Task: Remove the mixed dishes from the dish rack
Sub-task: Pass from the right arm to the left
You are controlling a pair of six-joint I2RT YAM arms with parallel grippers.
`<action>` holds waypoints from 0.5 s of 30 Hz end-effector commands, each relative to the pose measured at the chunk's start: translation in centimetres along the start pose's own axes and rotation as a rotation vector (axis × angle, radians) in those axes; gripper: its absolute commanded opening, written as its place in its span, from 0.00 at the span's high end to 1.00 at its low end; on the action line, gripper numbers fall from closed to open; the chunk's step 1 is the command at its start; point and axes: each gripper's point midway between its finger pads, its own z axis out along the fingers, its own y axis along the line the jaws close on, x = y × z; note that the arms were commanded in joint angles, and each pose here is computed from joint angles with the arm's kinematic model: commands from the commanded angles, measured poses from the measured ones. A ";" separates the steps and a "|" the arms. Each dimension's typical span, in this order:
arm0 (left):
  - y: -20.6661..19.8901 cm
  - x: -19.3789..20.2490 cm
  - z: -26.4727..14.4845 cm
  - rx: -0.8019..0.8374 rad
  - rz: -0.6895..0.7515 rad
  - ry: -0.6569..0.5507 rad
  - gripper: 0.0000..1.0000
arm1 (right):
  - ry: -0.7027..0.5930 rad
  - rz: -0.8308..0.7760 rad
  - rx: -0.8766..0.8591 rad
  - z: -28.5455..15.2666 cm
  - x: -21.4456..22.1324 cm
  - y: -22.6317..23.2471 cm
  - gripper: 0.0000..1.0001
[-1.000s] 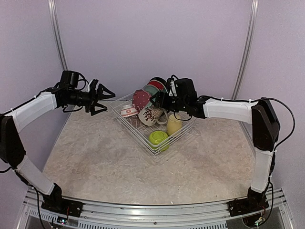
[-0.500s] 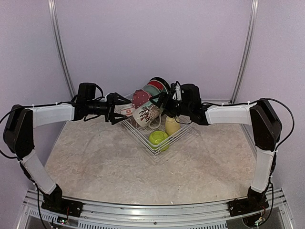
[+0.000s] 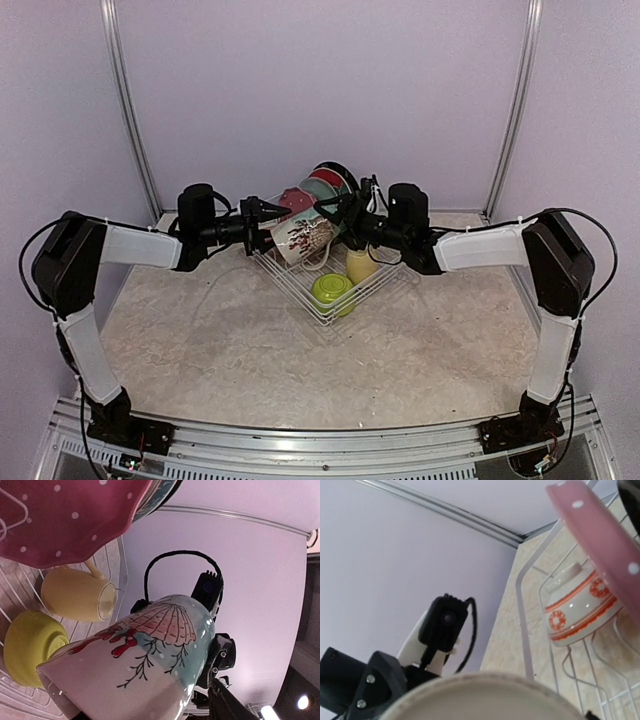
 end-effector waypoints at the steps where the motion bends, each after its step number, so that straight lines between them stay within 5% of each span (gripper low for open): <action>1: -2.5 1.9 1.3 0.135 0.047 0.047 0.49 | -0.079 -0.038 -0.252 -2.7 -3.3 8.0 1.00; 9: -5.1 3.9 2.5 0.229 0.079 0.055 0.69 | -0.060 -0.029 -0.335 -4.7 -2.0 8.5 1.00; 15: -6.4 5.3 3.1 0.245 0.089 0.063 0.94 | -0.060 -0.033 -0.440 -6.1 -1.5 9.8 1.00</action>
